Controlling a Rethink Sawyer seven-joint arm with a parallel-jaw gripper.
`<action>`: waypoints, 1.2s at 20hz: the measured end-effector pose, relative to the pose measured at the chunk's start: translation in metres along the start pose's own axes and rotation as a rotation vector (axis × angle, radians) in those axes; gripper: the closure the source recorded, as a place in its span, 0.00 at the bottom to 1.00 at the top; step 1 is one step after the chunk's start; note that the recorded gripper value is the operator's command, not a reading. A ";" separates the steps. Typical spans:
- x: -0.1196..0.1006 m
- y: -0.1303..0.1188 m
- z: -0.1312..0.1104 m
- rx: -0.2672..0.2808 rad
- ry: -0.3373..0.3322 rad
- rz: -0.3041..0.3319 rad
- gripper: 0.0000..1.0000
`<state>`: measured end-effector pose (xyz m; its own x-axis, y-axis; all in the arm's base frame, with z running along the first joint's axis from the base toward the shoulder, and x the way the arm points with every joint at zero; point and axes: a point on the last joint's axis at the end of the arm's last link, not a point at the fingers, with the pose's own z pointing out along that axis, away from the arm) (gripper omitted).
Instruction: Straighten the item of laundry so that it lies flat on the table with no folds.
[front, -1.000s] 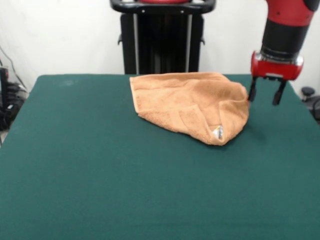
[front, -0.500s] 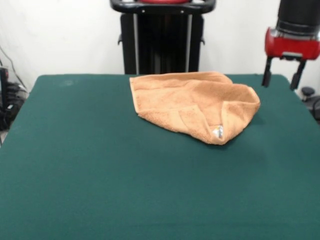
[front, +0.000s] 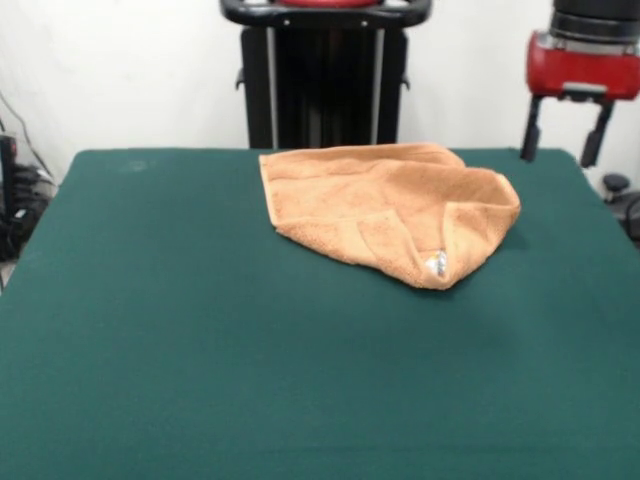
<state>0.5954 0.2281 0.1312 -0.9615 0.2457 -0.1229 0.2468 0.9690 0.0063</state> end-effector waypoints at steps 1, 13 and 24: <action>-0.005 -0.007 0.000 0.003 -0.005 0.009 0.00; -0.037 -0.088 0.019 0.058 -0.100 0.090 0.00; -0.038 -0.094 0.034 0.055 -0.122 0.075 0.00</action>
<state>0.6129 0.1267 0.1018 -0.9191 0.3096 -0.2437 0.3271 0.9444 -0.0336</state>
